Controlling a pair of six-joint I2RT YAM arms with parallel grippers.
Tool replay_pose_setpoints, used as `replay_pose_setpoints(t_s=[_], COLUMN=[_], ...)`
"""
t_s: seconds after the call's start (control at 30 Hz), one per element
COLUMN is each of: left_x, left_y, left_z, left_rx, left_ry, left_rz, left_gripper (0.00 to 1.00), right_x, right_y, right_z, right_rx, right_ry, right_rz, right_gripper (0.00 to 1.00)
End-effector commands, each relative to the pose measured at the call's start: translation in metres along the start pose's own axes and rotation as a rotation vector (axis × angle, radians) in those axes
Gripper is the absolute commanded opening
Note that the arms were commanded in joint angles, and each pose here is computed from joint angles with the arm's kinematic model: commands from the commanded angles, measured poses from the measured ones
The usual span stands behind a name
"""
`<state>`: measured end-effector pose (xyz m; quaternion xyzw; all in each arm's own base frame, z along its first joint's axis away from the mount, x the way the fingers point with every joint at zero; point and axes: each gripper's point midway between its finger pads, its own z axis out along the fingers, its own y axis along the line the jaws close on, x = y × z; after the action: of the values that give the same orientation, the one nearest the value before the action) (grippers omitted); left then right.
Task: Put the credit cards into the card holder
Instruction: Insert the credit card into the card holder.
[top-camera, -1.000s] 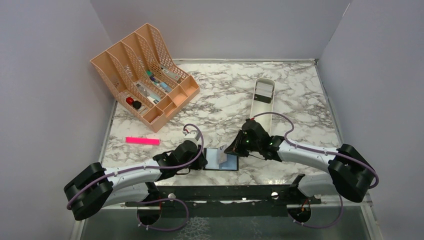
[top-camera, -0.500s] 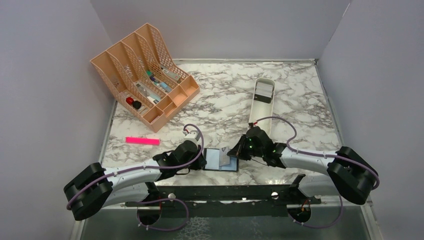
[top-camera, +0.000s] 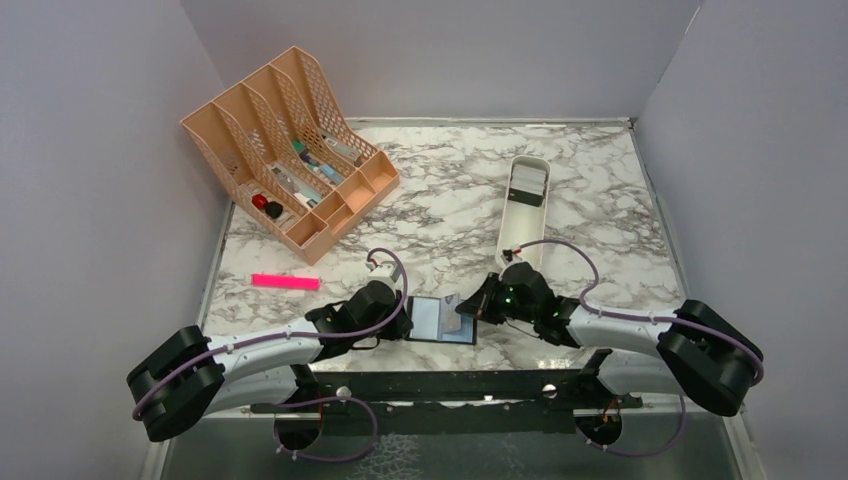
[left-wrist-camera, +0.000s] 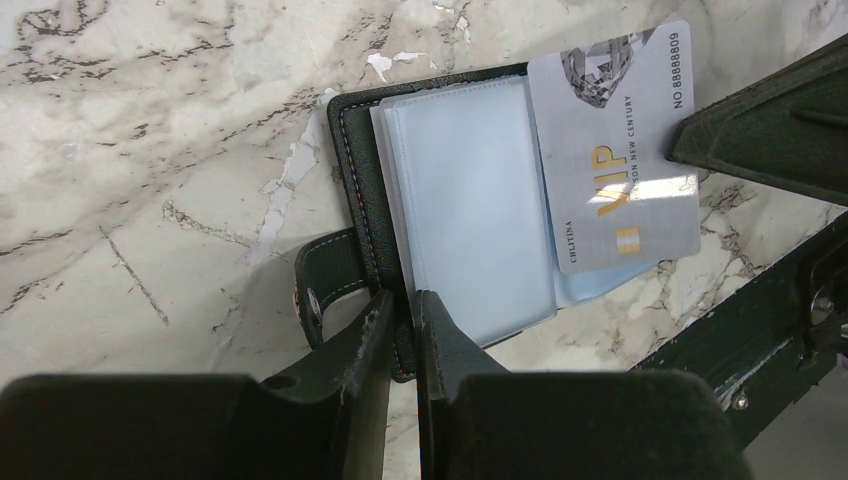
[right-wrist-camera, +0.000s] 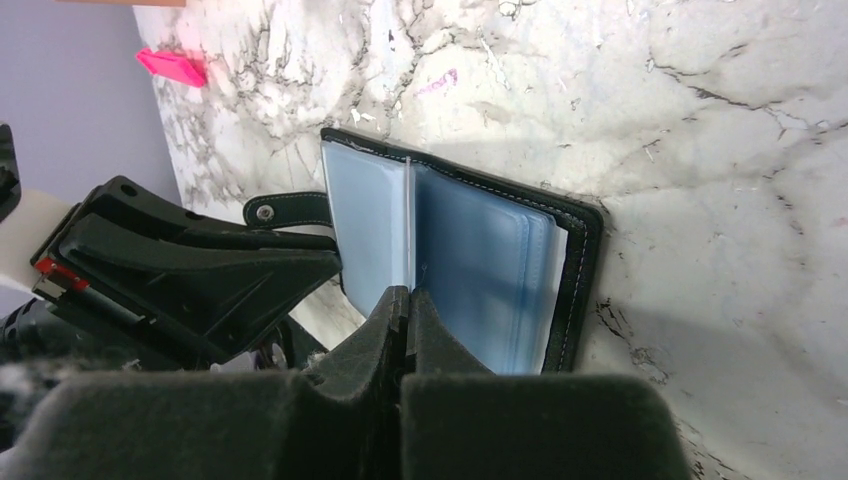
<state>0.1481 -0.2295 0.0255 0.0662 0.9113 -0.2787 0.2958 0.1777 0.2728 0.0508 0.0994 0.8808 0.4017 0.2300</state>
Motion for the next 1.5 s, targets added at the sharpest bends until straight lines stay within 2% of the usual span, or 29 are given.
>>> replay_pose_setpoints(t_s=[0.0, 1.03, 1.47], left_x=[0.002, 0.005, 0.008], left_y=[0.007, 0.009, 0.010], left_z=[-0.002, -0.001, 0.001], left_rx=[-0.039, -0.041, -0.044], left_ry=[0.012, 0.018, 0.025], left_rz=[0.015, 0.007, 0.002], left_gripper=[0.18, 0.19, 0.20], right_x=[0.003, 0.011, 0.019], right_y=[0.012, -0.001, 0.003], right_z=[-0.003, -0.002, 0.000], right_rx=[-0.090, -0.090, -0.167], right_ry=[-0.002, 0.007, 0.026], right_rz=[0.005, 0.019, 0.063], right_gripper=[0.01, 0.01, 0.01])
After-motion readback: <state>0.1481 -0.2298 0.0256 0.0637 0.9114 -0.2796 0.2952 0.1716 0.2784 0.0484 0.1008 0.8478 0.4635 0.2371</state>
